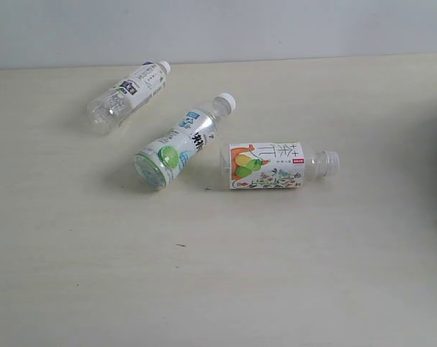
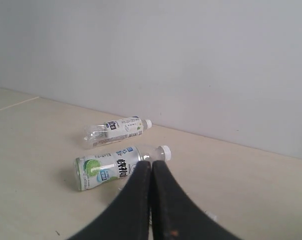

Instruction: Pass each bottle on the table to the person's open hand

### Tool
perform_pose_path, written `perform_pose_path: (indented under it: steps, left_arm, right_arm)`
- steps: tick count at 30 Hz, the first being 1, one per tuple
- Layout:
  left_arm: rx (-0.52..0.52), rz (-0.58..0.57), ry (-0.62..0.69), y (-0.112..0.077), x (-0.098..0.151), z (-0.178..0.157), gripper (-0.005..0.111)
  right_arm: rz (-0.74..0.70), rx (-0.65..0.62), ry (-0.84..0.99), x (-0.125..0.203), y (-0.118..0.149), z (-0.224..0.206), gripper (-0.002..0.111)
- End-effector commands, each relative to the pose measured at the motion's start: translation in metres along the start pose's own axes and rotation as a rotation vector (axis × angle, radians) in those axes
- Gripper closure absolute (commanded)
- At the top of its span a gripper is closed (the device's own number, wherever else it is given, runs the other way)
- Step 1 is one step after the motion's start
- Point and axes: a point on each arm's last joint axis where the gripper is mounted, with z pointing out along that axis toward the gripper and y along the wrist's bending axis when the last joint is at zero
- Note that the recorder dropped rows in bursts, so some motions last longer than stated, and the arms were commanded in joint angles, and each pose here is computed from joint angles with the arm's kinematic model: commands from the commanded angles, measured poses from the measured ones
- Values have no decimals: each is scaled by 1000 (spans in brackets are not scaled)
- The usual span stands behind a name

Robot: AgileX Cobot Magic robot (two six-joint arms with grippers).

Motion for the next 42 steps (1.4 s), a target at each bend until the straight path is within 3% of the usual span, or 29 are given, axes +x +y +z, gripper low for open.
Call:
perform_pose_path:
  steps: [1, 23, 34, 37, 42]
  left_arm:
    - [4, -8, -12, 0, 0, 0, 107]
    - [4, -8, -12, 0, 0, 0, 107]
    - [4, -8, -12, 0, 0, 0, 107]
    - [4, -8, -12, 0, 0, 0, 107]
    - [4, -8, -12, 0, 0, 0, 107]
  right_arm:
    - [-12, 2, -5, 1, 0, 0, 108]
    - [-14, 4, -9, 1, 0, 0, 108]
    - [-74, 86, -195, -17, -7, -1, 108]
    - [-131, 108, -129, -20, -11, 9, 108]
    - [-97, 108, 119, -48, -17, 49, 108]
